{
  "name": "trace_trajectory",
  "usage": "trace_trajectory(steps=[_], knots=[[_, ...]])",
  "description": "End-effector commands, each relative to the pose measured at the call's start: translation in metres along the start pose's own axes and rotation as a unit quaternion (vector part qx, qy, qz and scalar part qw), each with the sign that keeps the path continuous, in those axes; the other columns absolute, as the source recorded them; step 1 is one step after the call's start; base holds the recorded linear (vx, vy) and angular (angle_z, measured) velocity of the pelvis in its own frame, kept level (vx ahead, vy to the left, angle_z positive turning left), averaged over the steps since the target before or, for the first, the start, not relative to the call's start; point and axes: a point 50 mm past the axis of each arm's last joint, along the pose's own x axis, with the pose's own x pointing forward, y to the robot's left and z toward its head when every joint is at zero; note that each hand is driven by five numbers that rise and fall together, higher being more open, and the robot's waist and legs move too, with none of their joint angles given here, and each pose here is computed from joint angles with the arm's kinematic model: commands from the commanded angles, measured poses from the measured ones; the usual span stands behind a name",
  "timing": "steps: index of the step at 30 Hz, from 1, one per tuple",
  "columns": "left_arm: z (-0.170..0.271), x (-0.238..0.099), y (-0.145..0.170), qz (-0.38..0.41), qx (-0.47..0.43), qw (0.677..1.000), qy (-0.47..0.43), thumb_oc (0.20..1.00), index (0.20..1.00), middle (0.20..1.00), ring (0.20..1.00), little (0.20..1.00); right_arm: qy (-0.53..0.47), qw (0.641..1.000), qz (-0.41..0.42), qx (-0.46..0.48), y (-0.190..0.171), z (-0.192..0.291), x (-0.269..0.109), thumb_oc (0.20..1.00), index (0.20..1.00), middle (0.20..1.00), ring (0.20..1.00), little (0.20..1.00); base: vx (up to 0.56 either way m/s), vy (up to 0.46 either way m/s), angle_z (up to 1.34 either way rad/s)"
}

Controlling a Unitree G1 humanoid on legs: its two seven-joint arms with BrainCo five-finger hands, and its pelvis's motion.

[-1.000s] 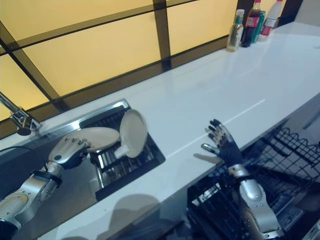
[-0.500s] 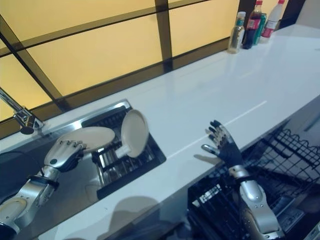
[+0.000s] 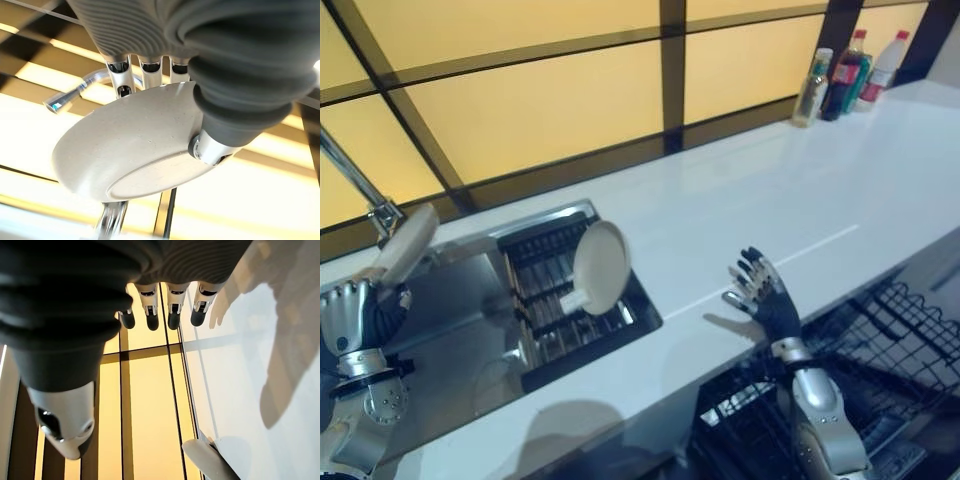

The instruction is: Pick up plates and place into dishwasher.

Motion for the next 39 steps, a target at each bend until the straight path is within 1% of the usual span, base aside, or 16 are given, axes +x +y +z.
trace_trajectory(steps=[1, 4, 6, 8, 10, 11, 13, 15, 16, 19, 24, 25, 30, 35, 36, 39], knots=[[0.017, 0.036, 0.027, 0.112, -0.078, 0.990, -0.037, 0.200, 0.200, 0.200, 0.200, 0.200, -0.071, 0.997, 0.026, 0.002, 0.016, 0.022, 0.007, 1.000, 1.000, 1.000, 1.000, 1.000, -0.07, -0.058, 0.00], [0.027, 0.042, 0.032, 0.120, -0.134, 0.983, -0.039, 0.200, 0.200, 0.200, 0.200, 0.200, -0.090, 0.995, 0.035, 0.002, 0.021, 0.029, 0.010, 1.000, 1.000, 1.000, 1.000, 1.000, -0.07, -0.047, 0.02], [0.033, 0.044, 0.031, 0.101, -0.196, 0.975, -0.033, 0.200, 0.200, 0.200, 0.200, 0.200, -0.102, 0.994, 0.039, 0.002, 0.024, 0.033, 0.012, 1.000, 1.000, 1.000, 1.000, 1.000, -0.07, -0.041, 0.02], [0.043, 0.046, 0.028, 0.062, -0.263, 0.962, -0.041, 0.200, 0.200, 0.200, 0.200, 0.200, -0.112, 0.993, 0.047, 0.003, 0.028, 0.036, 0.014, 1.000, 1.000, 1.000, 1.000, 1.000, -0.06, -0.035, 0.01], [0.065, 0.046, 0.024, -0.020, -0.375, 0.925, -0.060, 0.200, 0.200, 0.200, 0.200, 0.200, -0.125, 0.991, 0.058, 0.003, 0.034, 0.042, 0.017, 1.000, 1.000, 1.000, 1.000, 1.000, -0.07, -0.034, 0.03], [0.073, 0.045, 0.022, -0.058, -0.422, 0.902, -0.071, 0.200, 0.200, 0.200, 0.200, 0.200, -0.128, 0.990, 0.064, 0.002, 0.036, 0.044, 0.017, 1.000, 1.000, 1.000, 1.000, 1.000, -0.07, -0.029, 0.03], [0.091, 0.039, 0.017, -0.159, -0.530, 0.828, -0.088, 0.200, 0.200, 0.200, 0.200, 0.200, -0.136, 0.987, 0.081, 0.003, 0.040, 0.047, 0.018, 1.000, 1.000, 1.000, 1.000, 1.000, -0.07, -0.030, 0.03], [0.102, 0.032, 0.013, -0.226, -0.586, 0.772, -0.104, 0.200, 0.200, 0.200, 0.200, 0.200, -0.140, 0.986, 0.095, 0.003, 0.043, 0.050, 0.017, 1.000, 1.000, 1.000, 1.000, 1.000, -0.05, -0.024, 0.08], [0.111, 0.028, 0.009, -0.266, -0.614, 0.735, -0.110, 0.200, 0.200, 0.200, 0.200, 0.200, -0.143, 0.984, 0.104, 0.003, 0.045, 0.051, 0.019, 1.000, 1.000, 1.000, 1.000, 1.000, -0.05, -0.021, 0.14], [0.127, 0.020, 0.001, -0.348, -0.664, 0.650, -0.124, 0.200, 0.200, 0.200, 0.200, 0.200, -0.146, 0.981, 0.128, 0.001, 0.051, 0.053, 0.021, 1.000, 1.000, 1.000, 1.000, 1.000, -0.04, -0.015, 0.10], [0.134, 0.008, -0.005, -0.449, -0.693, 0.546, -0.143, 0.200, 0.200, 0.200, 0.200, 0.200, -0.149, 0.977, 0.151, -0.004, 0.051, 0.056, 0.023, 1.000, 1.000, 1.000, 1.000, 1.000, 0.00, 0.000, 0.00], [0.134, 0.007, -0.005, -0.458, -0.695, 0.535, -0.145, 0.200, 0.200, 0.200, 0.200, 0.200, -0.149, 0.977, 0.152, -0.005, 0.051, 0.057, 0.023, 1.000, 1.000, 1.000, 1.000, 1.000, 0.00, 0.000, 0.00], [0.137, -0.004, -0.006, -0.521, -0.711, 0.445, -0.155, 0.200, 0.200, 0.200, 0.200, 0.200, -0.147, 0.977, 0.156, -0.006, 0.049, 0.056, 0.023, 1.000, 1.000, 1.000, 1.000, 1.000, 0.00, 0.000, 0.00], [0.136, -0.008, -0.008, -0.535, -0.709, 0.433, -0.152, 0.200, 0.200, 0.200, 0.200, 0.200, -0.105, 0.978, 0.178, 0.005, 0.050, 0.049, 0.023, 1.000, 1.000, 1.000, 1.000, 1.000, 0.00, 0.000, 0.00], [0.135, -0.008, -0.008, -0.538, -0.708, 0.433, -0.151, 0.200, 0.200, 0.200, 0.200, 0.200, -0.057, 0.973, 0.222, 0.015, 0.053, 0.040, 0.021, 1.000, 1.000, 1.000, 1.000, 1.000, 0.00, 0.000, 0.00], [0.134, -0.008, -0.005, -0.542, -0.703, 0.434, -0.155, 0.200, 0.200, 0.200, 0.200, 0.200, -0.034, 0.940, 0.337, 0.044, 0.062, 0.041, 0.010, 1.000, 1.000, 1.000, 1.000, 1.000, 0.00, 0.000, 0.00]])
